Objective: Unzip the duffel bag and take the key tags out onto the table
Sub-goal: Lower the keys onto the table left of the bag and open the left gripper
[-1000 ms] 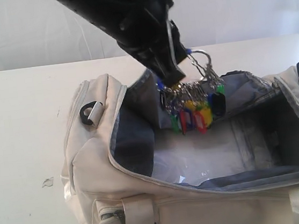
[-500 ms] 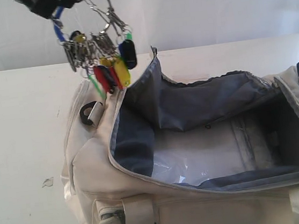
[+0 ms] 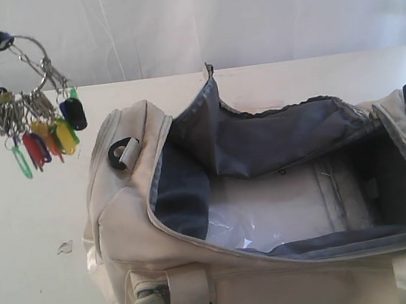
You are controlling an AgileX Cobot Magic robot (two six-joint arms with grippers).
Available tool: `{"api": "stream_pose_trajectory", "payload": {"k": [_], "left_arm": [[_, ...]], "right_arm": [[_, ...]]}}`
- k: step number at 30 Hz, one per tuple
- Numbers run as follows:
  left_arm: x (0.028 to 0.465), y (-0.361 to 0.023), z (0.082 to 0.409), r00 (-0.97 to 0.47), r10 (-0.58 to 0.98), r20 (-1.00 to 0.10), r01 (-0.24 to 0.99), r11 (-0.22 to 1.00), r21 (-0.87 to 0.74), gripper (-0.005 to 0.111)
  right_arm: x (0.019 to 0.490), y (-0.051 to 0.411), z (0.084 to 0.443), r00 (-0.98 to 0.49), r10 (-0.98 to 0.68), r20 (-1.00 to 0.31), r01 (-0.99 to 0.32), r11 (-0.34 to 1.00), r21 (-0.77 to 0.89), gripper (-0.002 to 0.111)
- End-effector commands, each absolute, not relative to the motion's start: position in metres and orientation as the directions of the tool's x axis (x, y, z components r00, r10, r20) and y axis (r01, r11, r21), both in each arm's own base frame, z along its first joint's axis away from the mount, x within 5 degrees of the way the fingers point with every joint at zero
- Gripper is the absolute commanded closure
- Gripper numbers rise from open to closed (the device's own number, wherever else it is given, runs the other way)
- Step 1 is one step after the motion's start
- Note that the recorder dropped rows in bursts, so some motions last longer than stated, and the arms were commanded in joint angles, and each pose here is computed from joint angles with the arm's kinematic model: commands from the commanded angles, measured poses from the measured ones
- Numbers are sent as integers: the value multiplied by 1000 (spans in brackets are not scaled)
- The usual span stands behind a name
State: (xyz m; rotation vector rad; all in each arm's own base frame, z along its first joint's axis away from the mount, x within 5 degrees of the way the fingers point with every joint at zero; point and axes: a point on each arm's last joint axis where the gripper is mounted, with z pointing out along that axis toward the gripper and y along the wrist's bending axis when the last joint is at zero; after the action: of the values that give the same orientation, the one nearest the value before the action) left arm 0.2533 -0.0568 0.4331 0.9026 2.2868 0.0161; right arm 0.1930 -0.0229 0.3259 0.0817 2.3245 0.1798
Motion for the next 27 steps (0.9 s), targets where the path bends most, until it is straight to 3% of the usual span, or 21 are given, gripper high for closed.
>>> {"api": "stream_pose_trajectory", "payload": {"k": [1,17,27], "left_arm": [[261,-47,399,-587,577,-568,568,794,219,107],[285,-42,243,-732,454,-508,465,878,113,107],[292,-47,217,-800,404,-444,445,895,13,103]], "right_arm": [[192,-24,326,-679,114,-725,5,989,151,48],[192,-24,326,-679,114,-725,5,989,151,48],[192,-24,326,-679,114,-725,5,989,151,48]]}}
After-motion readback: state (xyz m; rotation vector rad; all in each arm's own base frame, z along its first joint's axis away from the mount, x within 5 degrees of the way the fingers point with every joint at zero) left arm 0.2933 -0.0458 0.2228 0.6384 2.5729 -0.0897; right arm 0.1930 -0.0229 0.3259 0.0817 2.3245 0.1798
